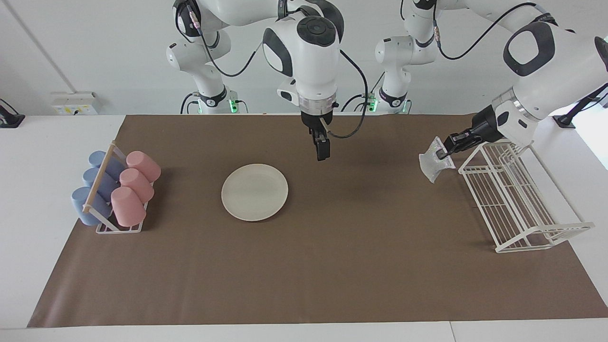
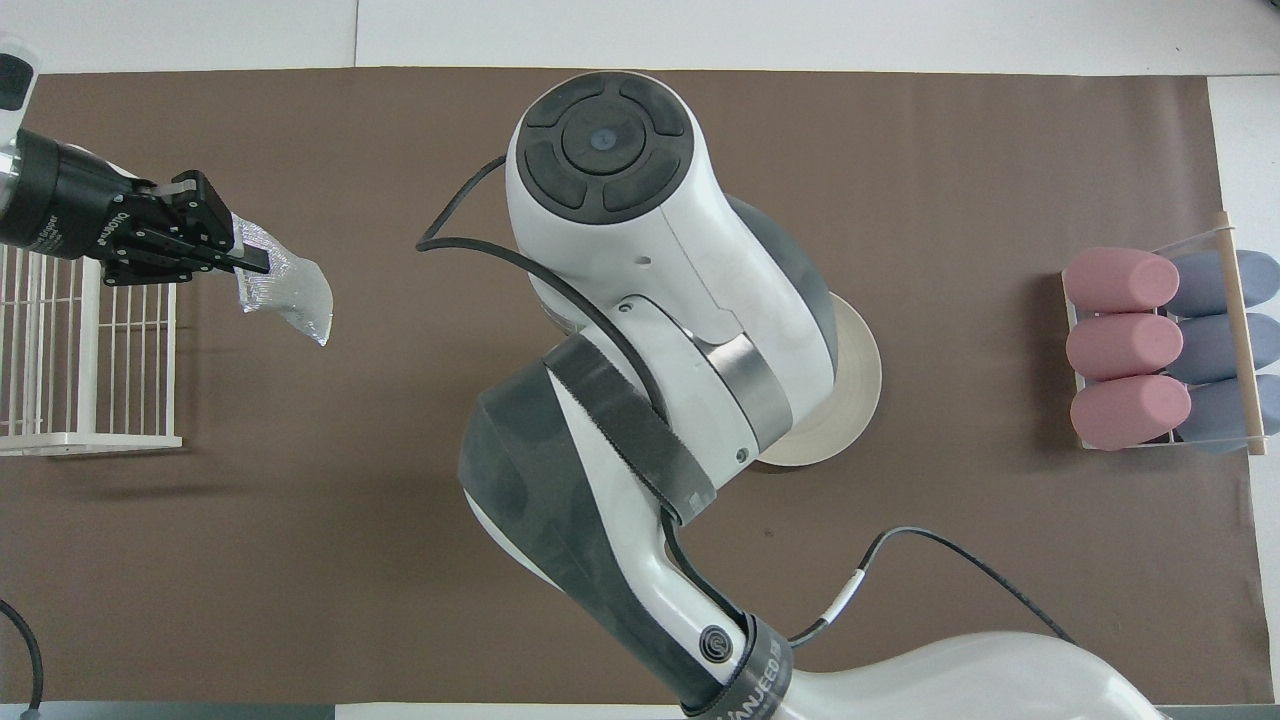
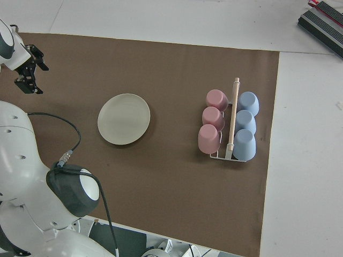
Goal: Wipe plate with sponge
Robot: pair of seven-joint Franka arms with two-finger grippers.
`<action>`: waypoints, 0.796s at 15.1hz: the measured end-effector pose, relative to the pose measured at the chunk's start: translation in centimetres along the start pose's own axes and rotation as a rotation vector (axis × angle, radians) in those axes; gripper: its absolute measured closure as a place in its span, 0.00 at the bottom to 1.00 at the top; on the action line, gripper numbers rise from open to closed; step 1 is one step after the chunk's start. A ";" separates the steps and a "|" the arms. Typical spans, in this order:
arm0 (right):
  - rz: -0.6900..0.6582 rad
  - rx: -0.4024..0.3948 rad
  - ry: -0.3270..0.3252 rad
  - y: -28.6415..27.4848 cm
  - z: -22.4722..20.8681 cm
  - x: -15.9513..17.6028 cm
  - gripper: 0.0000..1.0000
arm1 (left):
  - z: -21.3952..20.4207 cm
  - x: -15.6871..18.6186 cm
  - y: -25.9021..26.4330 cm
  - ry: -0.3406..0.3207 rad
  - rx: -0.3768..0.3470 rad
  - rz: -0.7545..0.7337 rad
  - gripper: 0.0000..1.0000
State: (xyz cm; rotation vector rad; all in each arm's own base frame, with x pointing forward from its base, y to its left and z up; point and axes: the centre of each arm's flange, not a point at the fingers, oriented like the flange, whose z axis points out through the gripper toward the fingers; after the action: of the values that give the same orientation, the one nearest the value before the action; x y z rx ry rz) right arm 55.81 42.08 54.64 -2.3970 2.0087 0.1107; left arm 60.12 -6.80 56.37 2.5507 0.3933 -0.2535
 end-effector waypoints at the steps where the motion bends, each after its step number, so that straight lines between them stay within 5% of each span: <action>1: 0.000 0.003 -0.001 -0.1 0.0 -0.1 0.00 | 0.8 -0.2 -0.1 0.001 -0.065 -0.012 0.95; 6: -0.009 0.016 -0.009 0.1 -0.8 -0.6 0.00 | 5.7 -3.1 -2.6 -0.042 -0.367 0.051 0.95; 12: -0.014 0.035 -0.018 0.1 -1.1 -1.0 0.00 | 11.7 -5.2 -4.5 -0.088 -0.626 0.156 0.95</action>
State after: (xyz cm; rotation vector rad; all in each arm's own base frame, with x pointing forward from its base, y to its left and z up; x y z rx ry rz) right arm 55.55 42.95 55.81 -2.3801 1.9689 0.0961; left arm 52.62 -10.62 45.69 1.9347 0.1952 -0.1513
